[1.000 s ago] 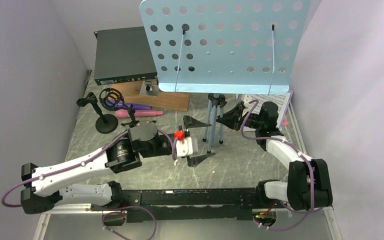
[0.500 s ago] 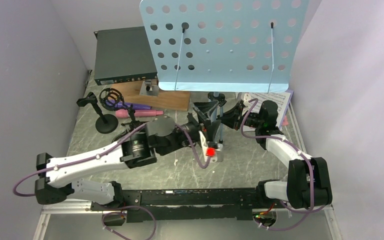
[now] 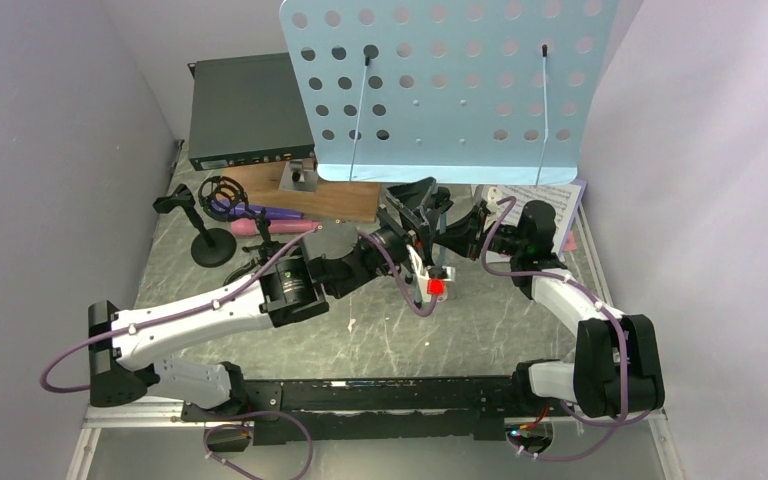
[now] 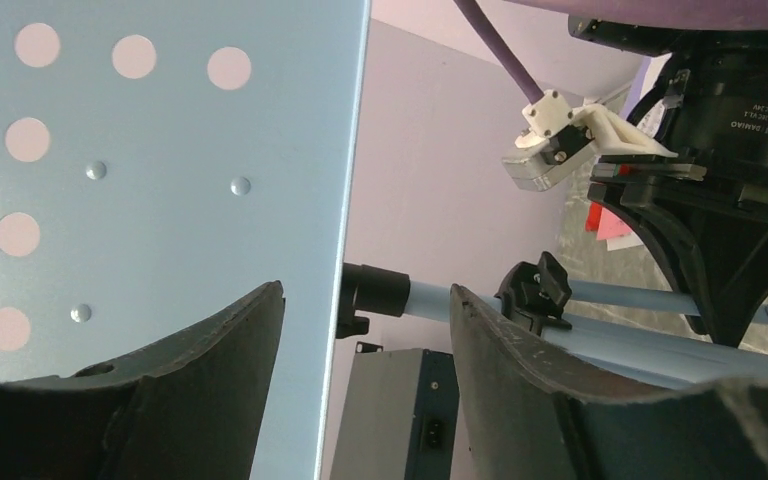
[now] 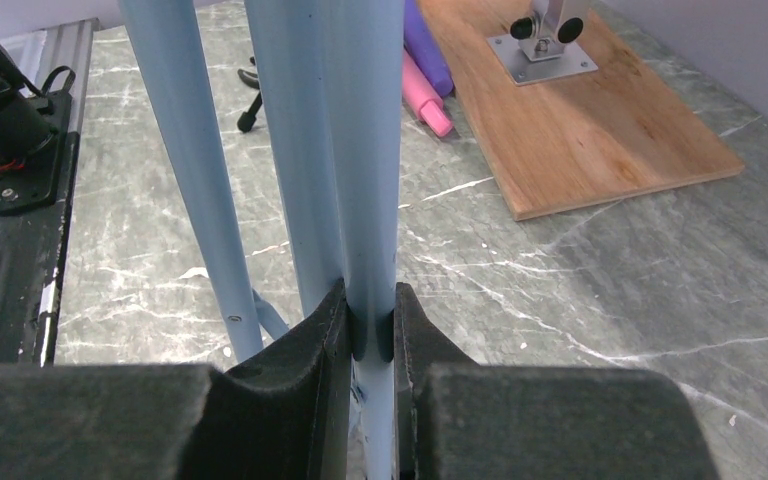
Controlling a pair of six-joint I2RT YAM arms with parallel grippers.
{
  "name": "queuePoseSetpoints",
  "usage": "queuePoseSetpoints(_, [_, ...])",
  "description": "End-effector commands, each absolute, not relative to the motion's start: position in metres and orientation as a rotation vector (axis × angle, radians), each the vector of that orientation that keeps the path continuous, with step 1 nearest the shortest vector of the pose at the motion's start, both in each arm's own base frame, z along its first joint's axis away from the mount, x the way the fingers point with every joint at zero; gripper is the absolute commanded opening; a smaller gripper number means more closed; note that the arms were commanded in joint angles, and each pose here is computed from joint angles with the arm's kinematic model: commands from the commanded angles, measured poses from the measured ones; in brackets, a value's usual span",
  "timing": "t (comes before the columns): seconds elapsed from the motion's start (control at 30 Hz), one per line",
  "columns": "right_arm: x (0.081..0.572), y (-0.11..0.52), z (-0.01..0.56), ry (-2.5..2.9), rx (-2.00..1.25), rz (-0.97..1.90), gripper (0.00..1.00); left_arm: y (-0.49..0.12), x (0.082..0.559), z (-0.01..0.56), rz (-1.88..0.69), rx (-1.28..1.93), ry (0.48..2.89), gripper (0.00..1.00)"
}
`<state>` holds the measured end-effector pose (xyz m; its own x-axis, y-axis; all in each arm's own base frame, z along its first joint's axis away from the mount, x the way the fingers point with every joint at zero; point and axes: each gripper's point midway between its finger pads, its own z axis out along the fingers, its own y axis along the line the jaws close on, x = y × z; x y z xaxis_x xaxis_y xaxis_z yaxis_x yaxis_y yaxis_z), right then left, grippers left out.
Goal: Pack up the instrument practice props
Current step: Place the music stand at the center of the board.
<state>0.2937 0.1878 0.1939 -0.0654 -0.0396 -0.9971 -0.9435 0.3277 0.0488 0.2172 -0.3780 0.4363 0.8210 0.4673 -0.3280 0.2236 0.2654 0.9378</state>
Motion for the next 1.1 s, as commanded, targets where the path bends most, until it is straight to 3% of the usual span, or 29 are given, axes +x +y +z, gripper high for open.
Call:
queuePoseSetpoints(0.0, [0.297,0.191,0.215,1.329,-1.029,0.943,0.0,-0.365,0.21,0.472,0.152,1.224,0.59,0.66])
queuePoseSetpoints(0.33, [0.296,0.191,0.217,1.322,-1.036,0.938,0.0,-0.351,0.264,0.46,0.251,1.204,0.688,0.46])
queuePoseSetpoints(0.43, [0.296,0.191,0.217,1.323,-1.037,0.941,0.0,-0.355,0.267,0.458,0.27,1.211,0.676,0.29])
queuePoseSetpoints(0.57, [0.293,0.192,0.218,1.32,-1.04,0.964,0.0,-0.356,0.269,0.456,0.287,1.233,0.68,0.0])
queuePoseSetpoints(0.77, [0.272,0.201,0.239,1.265,-1.028,1.08,0.0,-0.363,0.265,0.48,0.257,1.225,0.647,0.0])
queuePoseSetpoints(1.07, [0.273,0.201,0.297,1.365,-0.546,1.259,0.0,-0.405,0.293,0.49,0.216,1.286,0.635,0.0])
